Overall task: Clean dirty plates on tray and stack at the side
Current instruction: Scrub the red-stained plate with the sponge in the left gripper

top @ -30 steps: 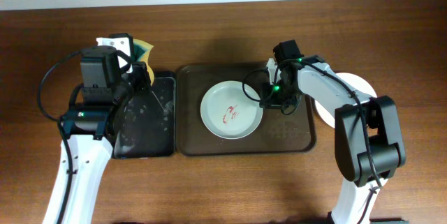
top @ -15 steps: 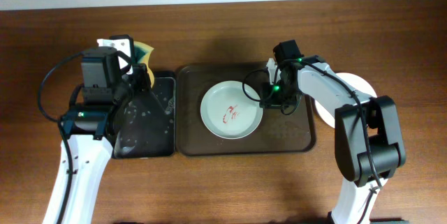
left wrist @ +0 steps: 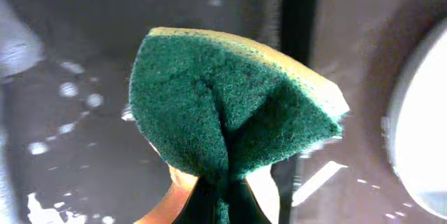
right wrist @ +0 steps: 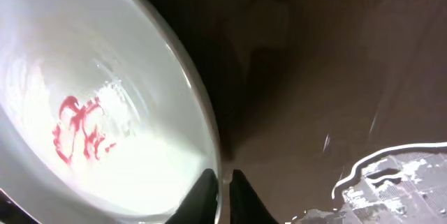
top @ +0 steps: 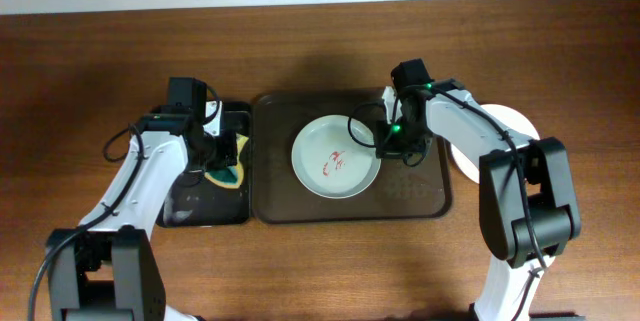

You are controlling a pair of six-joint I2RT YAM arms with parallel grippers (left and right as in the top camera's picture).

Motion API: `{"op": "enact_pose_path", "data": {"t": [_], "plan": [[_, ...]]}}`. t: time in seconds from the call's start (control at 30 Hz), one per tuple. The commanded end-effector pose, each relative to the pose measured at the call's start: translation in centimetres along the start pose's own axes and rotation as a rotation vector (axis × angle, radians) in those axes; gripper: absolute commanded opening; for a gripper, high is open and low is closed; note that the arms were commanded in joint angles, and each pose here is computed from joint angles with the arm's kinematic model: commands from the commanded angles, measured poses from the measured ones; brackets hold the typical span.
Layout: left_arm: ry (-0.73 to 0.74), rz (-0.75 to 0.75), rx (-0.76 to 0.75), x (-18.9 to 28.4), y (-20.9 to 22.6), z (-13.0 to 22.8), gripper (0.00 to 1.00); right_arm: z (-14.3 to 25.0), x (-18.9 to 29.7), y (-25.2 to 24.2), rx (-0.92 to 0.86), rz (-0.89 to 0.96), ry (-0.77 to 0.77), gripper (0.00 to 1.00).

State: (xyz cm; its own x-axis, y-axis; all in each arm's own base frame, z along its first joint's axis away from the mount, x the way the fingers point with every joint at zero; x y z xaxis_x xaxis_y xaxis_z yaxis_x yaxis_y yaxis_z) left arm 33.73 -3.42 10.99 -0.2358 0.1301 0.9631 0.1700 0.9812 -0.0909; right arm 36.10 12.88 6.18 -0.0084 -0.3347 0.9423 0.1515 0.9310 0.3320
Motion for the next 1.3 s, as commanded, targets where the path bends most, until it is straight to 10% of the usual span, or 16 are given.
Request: {"op": "enact_pose_path", "data": {"t": [0.0,0.63,0.93,1.27], "plan": [[-0.111,0.185,-0.025,2.7,-2.4,-2.3,0.0,1.4,-0.3,1.0,0.043,0.014,0.009,0.07],[-0.01,0.526,-0.038,-6.1,-20.1,-2.5,0.0,2.3,-1.0,2.1,0.029,0.012,0.024,0.05],[0.093,-0.064,0.049,-9.2,-12.4,0.5,0.0,2.3,-1.0,2.1,0.029,0.012,0.024,0.05],[-0.088,0.226,-0.037,-0.1,-16.0,-2.9,0.0,2.3,-1.0,2.1,0.029,0.012,0.024,0.09]]}}
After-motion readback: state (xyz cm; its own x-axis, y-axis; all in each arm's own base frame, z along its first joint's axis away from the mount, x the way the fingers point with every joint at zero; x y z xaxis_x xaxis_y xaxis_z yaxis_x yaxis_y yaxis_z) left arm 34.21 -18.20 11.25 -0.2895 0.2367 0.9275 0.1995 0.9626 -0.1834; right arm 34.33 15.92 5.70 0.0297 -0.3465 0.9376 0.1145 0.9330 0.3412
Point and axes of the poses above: each gripper's point midway between its finger pads, its own x axis back along the fingers, its own y axis along the line the jaws close on, z = x × y, the point moved 5 cm from there along x, back along the fingers, and after that the axes turned 12 degrees about -x, right-handed, at the moved point
